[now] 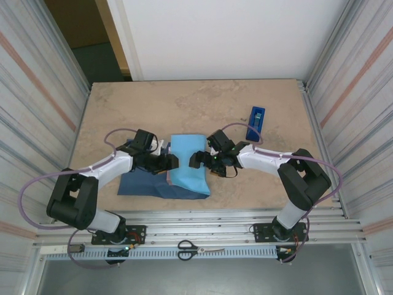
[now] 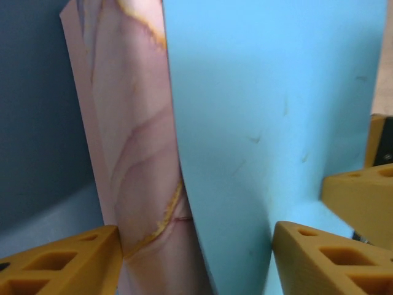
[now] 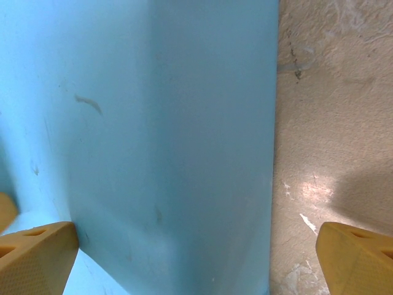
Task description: Wrap the gift box in paper
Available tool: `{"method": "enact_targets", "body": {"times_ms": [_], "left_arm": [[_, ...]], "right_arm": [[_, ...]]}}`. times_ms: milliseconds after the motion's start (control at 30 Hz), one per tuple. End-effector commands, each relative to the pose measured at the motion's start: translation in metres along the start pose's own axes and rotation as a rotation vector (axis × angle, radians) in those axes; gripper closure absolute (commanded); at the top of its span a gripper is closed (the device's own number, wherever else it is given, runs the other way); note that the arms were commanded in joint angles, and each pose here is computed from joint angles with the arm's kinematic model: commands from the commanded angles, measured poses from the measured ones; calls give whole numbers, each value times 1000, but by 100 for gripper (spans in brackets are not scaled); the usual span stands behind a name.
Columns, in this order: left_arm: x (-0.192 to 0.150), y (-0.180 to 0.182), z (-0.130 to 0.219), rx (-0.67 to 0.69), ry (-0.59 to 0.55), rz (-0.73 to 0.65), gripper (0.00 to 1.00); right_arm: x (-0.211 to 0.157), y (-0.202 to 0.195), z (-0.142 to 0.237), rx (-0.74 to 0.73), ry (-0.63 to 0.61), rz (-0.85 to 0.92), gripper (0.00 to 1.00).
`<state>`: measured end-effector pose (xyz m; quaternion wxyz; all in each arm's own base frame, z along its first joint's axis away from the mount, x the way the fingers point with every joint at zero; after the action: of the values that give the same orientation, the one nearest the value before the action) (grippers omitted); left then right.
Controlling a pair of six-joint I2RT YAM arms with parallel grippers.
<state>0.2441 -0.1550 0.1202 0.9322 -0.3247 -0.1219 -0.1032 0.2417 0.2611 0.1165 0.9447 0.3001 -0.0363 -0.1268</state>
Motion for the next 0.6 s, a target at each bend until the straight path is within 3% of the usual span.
{"method": "enact_targets", "body": {"times_ms": [0,267,367,433,467,567], "left_arm": [[-11,6,-4,17,44,-2,41],[-18,10,-4,29,35,13,44],[-19,9,-3,22,33,11,44],[-18,9,-4,19,33,8,44],[-18,9,-4,20,31,8,44],[-18,10,-4,19,33,11,45]], "right_arm": [[2,5,2,-34,-28,-3,2],[-6,22,37,36,-62,67,0],[-23,20,50,25,-72,107,7],[-35,19,56,29,-83,129,18],[-41,20,57,51,-78,145,32],[-59,30,54,151,-17,173,58]]}}
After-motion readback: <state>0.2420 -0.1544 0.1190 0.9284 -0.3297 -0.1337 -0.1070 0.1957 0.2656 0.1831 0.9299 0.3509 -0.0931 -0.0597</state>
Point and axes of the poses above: each hand's point on the last joint's axis, 136 mm out from that joint toward the fingers, its own z axis back along the fingers, its own y axis along the line the jaws close on, x = y × z, the point moved 7 cm from there along z, back along the fingers, and after that the axes turned 10 degrees about -z, right-handed, at the moved point
